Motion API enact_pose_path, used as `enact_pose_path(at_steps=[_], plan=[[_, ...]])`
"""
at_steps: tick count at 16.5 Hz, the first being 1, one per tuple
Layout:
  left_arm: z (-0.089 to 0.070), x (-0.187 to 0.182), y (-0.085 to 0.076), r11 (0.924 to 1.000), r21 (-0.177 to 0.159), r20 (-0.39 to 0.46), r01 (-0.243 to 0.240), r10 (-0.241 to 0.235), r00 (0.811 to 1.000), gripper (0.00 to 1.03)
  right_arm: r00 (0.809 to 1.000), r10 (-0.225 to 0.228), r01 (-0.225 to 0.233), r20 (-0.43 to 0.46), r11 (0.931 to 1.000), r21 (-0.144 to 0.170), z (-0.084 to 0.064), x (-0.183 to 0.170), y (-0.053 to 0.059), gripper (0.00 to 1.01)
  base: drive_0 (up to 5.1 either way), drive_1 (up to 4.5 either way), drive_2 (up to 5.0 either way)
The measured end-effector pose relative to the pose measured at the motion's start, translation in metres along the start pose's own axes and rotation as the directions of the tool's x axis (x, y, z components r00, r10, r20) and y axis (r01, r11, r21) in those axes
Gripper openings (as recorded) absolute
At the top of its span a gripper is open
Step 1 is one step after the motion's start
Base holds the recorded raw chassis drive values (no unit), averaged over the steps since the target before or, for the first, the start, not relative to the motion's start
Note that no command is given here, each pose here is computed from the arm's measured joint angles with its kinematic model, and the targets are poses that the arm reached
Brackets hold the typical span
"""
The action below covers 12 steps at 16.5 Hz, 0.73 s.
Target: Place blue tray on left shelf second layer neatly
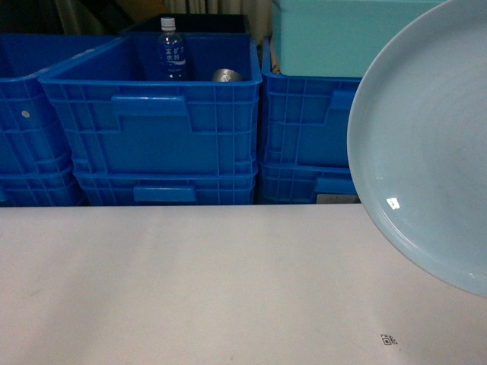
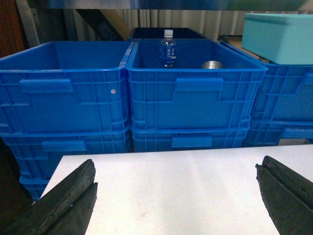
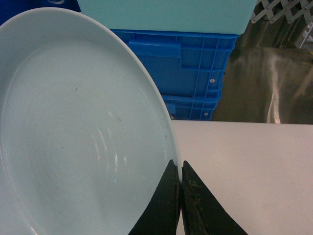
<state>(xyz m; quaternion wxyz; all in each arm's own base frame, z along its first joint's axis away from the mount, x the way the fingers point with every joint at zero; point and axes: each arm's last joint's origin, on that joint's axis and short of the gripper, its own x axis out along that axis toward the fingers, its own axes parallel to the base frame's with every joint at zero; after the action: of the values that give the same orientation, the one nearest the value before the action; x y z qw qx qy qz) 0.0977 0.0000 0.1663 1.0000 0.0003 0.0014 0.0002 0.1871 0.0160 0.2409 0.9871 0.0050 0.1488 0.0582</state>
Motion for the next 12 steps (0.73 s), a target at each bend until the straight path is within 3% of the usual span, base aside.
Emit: enact_pose_path(at_steps=[8,12], plan=[[0.0000,0.0000,0.0000,1.0000,0.000,0.000,0.000,0.000,1.000,0.98,1.000,0.000,0.000,0.000,1.0000,-0.002,0.0000,0.0000,0.0000,0.02,0.0,0.00,0.0],[0.0001,0.0000,0.0001,1.0000,0.000,0.001,-0.001,0.001,1.000,0.98,1.000,0.000,0.000,-0.002,1.0000,-0.002,-0.0003,0.0001,0.0000,0.02,-0.4,-2.47,-1.9]])
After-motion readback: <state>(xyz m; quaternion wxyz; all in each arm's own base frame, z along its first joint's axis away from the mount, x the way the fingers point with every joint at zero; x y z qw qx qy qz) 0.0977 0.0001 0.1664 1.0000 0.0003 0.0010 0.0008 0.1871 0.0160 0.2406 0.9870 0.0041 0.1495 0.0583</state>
